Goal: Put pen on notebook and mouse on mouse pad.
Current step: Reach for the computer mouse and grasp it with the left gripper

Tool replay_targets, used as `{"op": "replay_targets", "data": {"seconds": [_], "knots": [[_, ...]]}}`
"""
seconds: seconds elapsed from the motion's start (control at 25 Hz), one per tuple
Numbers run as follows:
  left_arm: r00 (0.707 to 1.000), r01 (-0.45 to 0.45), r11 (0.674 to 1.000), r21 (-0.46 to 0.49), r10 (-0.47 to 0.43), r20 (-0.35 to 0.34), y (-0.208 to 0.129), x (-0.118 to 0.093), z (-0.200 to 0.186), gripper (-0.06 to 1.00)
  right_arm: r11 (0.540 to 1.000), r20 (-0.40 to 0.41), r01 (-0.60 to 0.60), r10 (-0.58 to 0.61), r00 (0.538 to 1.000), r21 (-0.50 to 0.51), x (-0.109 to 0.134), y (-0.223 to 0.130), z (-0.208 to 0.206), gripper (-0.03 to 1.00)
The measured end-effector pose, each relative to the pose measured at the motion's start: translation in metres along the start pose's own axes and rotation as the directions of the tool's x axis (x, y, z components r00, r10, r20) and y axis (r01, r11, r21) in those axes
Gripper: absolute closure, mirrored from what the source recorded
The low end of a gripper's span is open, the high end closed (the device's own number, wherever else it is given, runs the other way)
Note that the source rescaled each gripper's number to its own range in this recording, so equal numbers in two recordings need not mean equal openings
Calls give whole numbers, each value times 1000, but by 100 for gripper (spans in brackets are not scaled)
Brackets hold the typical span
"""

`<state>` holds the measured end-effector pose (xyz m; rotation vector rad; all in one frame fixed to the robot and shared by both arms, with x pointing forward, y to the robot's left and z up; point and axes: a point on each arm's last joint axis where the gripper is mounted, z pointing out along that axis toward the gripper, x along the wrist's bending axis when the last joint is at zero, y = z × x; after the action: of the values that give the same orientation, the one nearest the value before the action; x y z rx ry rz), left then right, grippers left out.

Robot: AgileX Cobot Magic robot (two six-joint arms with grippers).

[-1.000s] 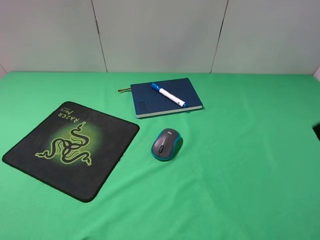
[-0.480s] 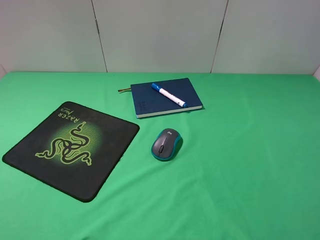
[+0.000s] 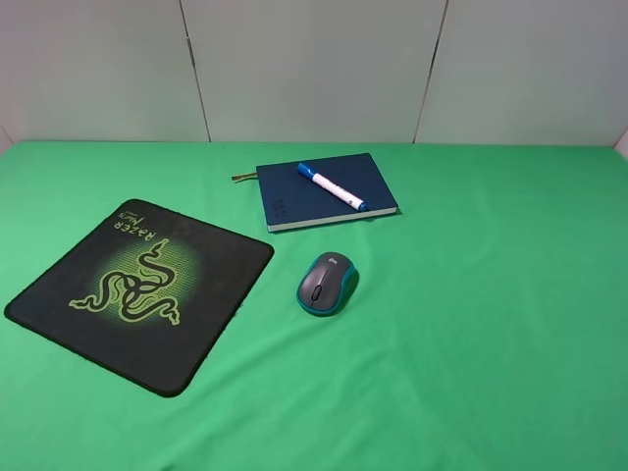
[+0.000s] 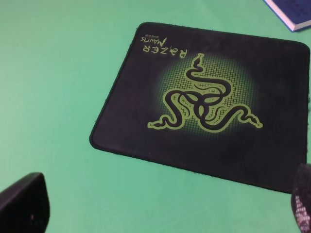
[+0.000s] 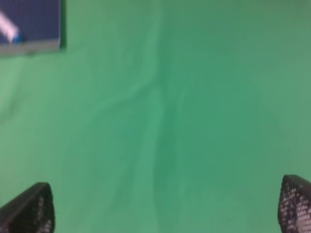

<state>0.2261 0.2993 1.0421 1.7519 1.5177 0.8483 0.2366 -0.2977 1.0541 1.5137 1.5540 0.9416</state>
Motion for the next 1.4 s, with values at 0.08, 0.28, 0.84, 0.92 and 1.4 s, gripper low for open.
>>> {"op": "replay_targets", "data": {"seconds": [0.08,0.28,0.84,0.92,1.4], "knots": [[1000,0,1000,0,0,0,0,0,0,-6,1000,7,-20,20,1000,-13,0,-1,-2,-3],[1000,0,1000,0,0,0,0,0,0,-6,999,17,-40,41,999,-25,-1,0,-1,-3],[1000,0,1000,0,0,0,0,0,0,-6,997,33,-68,69,997,-28,-2,0,-1,-3],[1000,0,1000,0,0,0,0,0,0,-6,997,34,-67,68,997,-28,-2,0,-1,-3],[1000,0,1000,0,0,0,0,0,0,-6,997,33,-68,69,997,-28,-2,0,-1,-3]]}}
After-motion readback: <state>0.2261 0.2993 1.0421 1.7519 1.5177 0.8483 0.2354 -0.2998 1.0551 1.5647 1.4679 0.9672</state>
